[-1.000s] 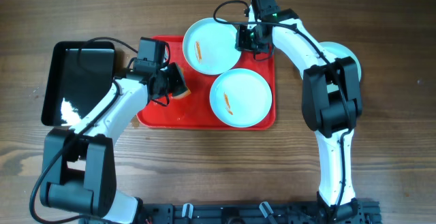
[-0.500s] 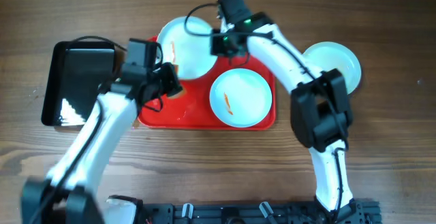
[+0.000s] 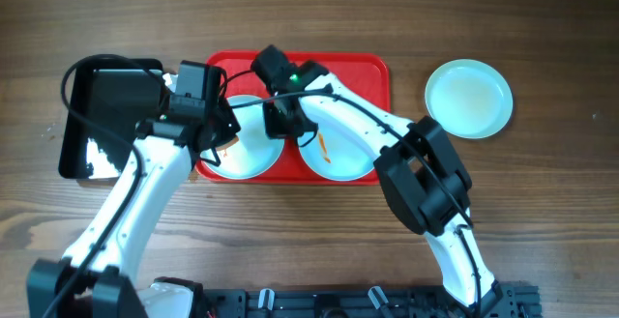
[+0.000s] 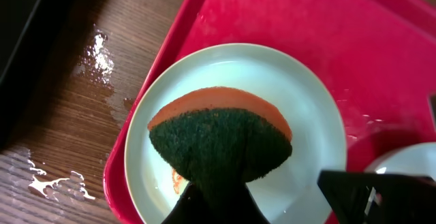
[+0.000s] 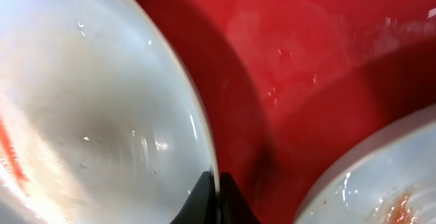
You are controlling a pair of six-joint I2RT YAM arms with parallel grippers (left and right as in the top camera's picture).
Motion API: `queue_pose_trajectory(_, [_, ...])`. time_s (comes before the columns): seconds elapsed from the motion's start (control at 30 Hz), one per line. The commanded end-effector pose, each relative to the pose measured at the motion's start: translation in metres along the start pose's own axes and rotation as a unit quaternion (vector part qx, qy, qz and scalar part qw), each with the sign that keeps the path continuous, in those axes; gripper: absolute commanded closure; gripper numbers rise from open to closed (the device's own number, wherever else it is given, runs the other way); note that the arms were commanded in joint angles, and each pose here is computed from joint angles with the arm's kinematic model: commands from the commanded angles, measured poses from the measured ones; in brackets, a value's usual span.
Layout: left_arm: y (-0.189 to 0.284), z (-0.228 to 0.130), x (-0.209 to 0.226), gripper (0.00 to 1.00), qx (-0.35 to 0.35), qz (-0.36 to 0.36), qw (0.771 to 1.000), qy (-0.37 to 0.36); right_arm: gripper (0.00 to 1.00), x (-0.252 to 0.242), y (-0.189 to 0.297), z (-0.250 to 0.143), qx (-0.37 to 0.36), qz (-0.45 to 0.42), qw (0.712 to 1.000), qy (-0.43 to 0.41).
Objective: Clean dirty plates on tray and stack at the side
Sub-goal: 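Scrub the moved plate with the sponge while the right gripper holds its rim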
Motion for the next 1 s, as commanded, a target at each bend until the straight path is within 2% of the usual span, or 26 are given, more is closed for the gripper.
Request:
queue_pose_trajectory(0.0, [-0.02, -0.004, 0.003, 0.96, 0.013, 0.033, 0.999, 0.002, 0.96, -0.007, 0.0, -0.002, -0.01, 0.003, 0.999, -0.041])
queue_pose_trajectory(0.27, [-0.028, -0.007, 0.004, 0.96, 0.025, 0.043, 0.999, 0.0, 0.96, -0.036, -0.007, 0.014, -0.056, -0.007, 0.993, -0.107])
queue_pose_trajectory(0.6, [-0.029, 0.002, -0.008, 0.96, -0.001, 0.001, 1.0, 0.004, 0.96, -0.029, -0.007, 0.016, -0.058, 0.021, 0.995, -0.075])
queue_pose_trajectory(0.7, [-0.035, 0.003, -0.014, 0.96, 0.004, -0.021, 0.998, -0.052, 0.96, -0.029, -0.007, 0.016, -0.058, 0.022, 0.995, -0.074])
queue_pose_trajectory(0.83, [-0.05, 0.001, -0.015, 0.96, 0.013, -0.013, 0.998, -0.062, 0.96, -0.027, -0.006, 0.017, -0.058, 0.031, 0.995, -0.071])
queue_pose_trajectory(0.97, [-0.073, -0.011, -0.033, 0.96, 0.078, -0.099, 0.987, -0.103, 0.96, -0.022, -0.006, 0.019, -0.059, 0.057, 0.995, -0.053])
Point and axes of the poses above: each gripper's point midway between its finger pads, its own y axis back along the fingers, its own x axis along the line the jaws close on, z = x × y, the point moved 9 cm from there along y, back along the fingers, and after that the axes turned 12 degrees about y, right-handed, at the moved point
